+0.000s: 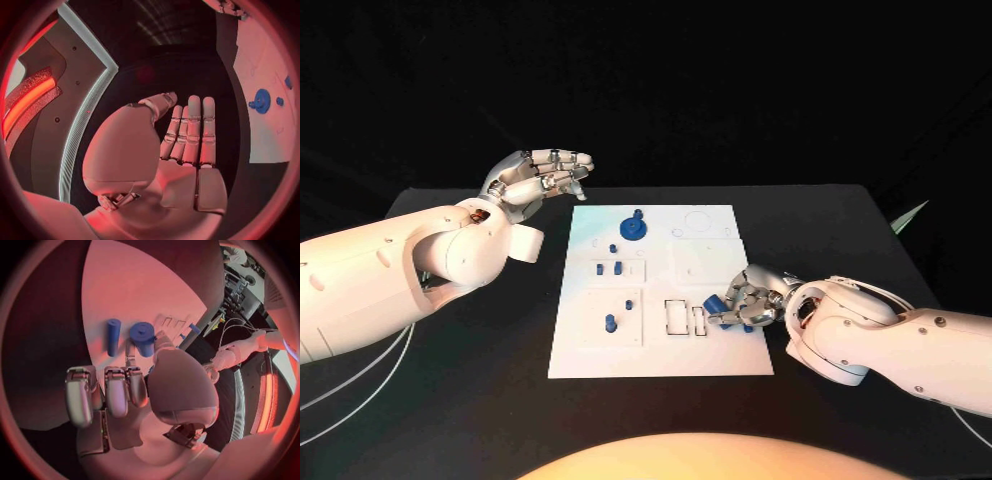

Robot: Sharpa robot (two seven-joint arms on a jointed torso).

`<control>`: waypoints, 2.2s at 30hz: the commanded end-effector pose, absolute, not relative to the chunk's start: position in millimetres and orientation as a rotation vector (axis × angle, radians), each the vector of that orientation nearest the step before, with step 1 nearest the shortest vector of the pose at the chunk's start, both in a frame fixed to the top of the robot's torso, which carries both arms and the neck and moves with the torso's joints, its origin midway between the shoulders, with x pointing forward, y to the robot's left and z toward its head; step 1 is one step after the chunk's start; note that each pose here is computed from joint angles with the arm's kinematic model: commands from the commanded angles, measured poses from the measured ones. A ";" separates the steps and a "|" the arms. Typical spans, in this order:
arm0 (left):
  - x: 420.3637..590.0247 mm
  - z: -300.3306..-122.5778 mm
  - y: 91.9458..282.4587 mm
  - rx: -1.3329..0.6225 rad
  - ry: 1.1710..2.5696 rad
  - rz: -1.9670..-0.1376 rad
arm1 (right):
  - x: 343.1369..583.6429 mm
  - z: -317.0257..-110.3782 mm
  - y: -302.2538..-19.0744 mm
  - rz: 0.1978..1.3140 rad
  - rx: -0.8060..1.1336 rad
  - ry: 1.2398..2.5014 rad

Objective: Assemble the parts on the task board

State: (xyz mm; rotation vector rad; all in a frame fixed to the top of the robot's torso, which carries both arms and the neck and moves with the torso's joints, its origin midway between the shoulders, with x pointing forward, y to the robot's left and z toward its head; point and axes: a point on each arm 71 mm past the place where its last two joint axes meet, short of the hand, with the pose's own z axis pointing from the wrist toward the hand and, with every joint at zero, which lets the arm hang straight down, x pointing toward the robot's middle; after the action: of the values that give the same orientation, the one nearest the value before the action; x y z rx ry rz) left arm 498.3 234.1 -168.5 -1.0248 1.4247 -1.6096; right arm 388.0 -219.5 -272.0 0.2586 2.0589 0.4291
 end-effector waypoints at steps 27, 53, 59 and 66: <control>498.4 -167.7 229.5 -1.018 1.427 -1.637 | 384.4 -238.3 -213.2 0.531 0.391 1.986; 497.9 -167.5 226.7 -1.016 1.431 -1.644 | 382.4 -255.4 -175.8 0.592 0.349 2.145; 497.8 -167.5 226.8 -1.016 1.431 -1.644 | 381.7 -257.3 -171.6 0.594 0.337 2.152; 497.8 -167.6 227.1 -1.017 1.431 -1.643 | 381.5 -258.0 -166.7 0.600 0.322 2.149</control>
State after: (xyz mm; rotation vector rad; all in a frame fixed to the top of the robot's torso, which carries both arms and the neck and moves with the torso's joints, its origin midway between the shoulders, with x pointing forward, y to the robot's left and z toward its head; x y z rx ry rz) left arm 498.5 229.4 -168.7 -1.0222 1.4310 -1.6194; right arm 382.4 -168.2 -257.2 0.3499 2.1368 0.6014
